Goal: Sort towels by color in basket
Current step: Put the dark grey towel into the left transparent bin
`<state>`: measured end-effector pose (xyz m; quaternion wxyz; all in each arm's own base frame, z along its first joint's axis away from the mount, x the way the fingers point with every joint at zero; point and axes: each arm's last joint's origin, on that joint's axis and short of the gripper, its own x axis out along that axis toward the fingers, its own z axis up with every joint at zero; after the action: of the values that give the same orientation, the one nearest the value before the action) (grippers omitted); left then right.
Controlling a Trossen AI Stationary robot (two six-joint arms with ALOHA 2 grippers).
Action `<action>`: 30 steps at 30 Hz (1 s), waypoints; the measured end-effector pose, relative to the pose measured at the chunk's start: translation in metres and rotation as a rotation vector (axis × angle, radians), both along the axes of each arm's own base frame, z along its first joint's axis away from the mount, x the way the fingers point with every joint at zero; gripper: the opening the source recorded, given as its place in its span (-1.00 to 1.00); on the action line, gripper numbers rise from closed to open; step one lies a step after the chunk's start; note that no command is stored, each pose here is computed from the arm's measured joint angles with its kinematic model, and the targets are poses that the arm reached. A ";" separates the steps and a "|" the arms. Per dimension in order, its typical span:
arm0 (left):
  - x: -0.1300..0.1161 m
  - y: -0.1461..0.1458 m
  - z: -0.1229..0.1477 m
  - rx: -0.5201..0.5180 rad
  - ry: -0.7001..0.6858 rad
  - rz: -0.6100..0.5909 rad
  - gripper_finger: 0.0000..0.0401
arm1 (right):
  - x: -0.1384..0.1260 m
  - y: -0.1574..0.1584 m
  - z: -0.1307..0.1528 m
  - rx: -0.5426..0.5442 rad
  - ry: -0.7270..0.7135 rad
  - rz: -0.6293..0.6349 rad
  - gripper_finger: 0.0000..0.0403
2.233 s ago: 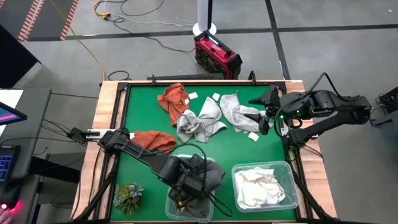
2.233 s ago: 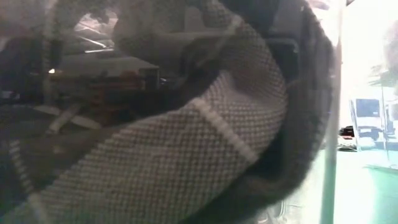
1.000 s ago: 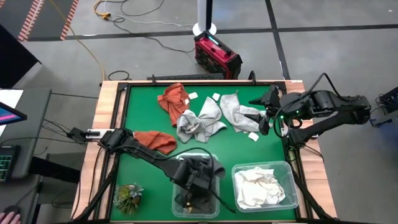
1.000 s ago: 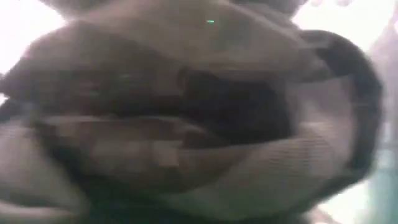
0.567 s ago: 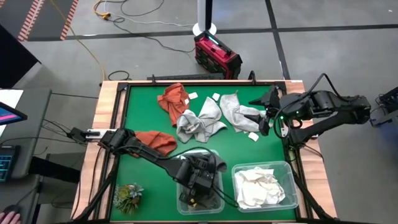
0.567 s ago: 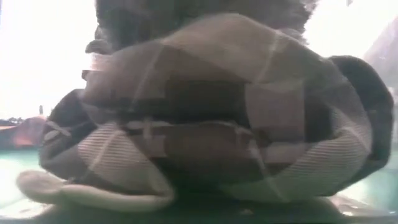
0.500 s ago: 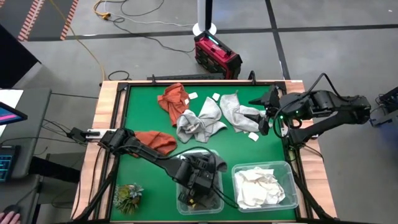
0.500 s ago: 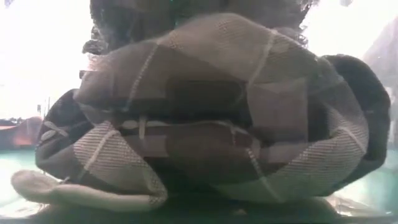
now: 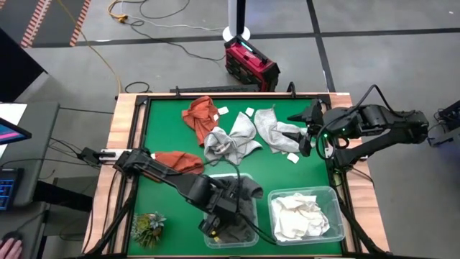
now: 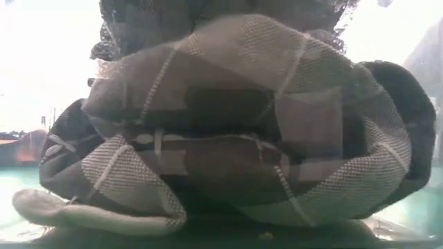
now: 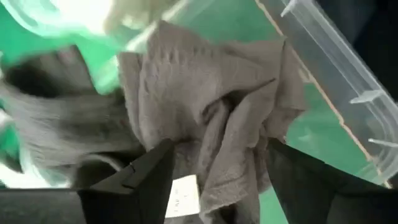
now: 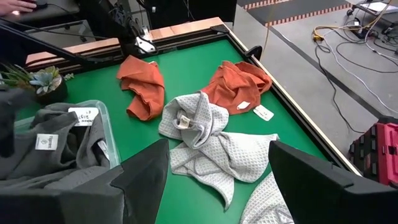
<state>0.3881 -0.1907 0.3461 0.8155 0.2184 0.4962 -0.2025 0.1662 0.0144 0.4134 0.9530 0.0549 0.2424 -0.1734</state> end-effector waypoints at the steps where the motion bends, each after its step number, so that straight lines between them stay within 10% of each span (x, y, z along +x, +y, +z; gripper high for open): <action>1: 0.000 0.003 0.002 0.030 -0.022 0.013 0.19 | 0.000 0.000 0.000 0.000 0.000 0.000 0.52; 14: 0.037 0.046 -0.008 0.114 -0.157 0.072 0.20 | 0.000 0.000 0.000 -0.001 0.001 0.001 0.52; 30: 0.059 0.083 -0.018 -0.101 -0.160 0.081 -0.07 | 0.000 0.000 0.000 -0.023 0.008 0.014 0.52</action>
<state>0.4472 -0.1072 0.3284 0.8701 0.1721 0.4270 -0.1758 0.1663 0.0144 0.4134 0.9537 0.0415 0.2448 -0.1698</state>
